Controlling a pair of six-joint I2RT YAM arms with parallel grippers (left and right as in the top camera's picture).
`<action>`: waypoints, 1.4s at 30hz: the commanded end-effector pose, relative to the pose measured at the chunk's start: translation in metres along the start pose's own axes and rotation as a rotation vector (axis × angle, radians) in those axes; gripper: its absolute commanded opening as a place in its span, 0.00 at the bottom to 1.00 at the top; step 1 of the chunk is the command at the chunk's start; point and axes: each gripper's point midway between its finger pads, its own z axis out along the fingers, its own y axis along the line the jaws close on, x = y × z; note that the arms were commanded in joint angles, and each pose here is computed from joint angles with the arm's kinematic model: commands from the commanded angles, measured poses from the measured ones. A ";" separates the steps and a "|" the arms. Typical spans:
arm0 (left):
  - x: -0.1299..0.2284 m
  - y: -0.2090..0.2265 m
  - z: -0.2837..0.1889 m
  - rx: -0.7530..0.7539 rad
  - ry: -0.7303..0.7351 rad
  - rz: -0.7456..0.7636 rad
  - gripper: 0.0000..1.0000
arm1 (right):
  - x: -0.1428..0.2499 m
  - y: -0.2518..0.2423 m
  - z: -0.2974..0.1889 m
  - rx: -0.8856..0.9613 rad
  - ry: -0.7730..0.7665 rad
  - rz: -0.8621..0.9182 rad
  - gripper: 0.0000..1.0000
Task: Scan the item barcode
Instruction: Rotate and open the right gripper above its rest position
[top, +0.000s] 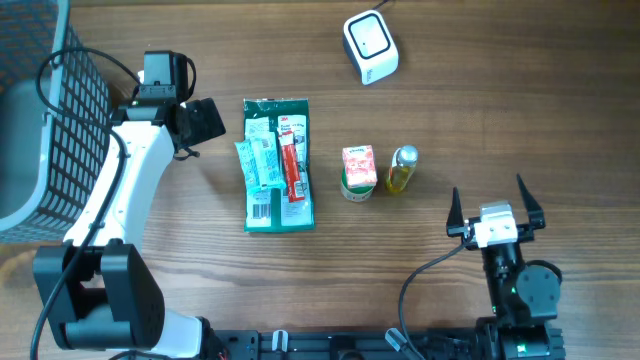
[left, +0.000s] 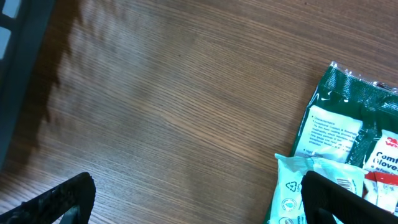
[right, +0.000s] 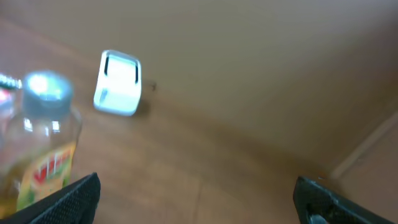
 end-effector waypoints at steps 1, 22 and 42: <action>0.002 0.003 0.004 -0.018 0.008 -0.001 1.00 | 0.002 -0.004 0.000 0.024 0.011 -0.033 1.00; 0.002 0.003 0.004 -0.018 0.008 -0.001 1.00 | 0.011 -0.001 0.003 0.001 0.054 -0.408 1.00; 0.002 0.003 0.004 -0.018 0.008 -0.001 1.00 | 0.020 -0.016 0.002 0.129 0.071 0.599 1.00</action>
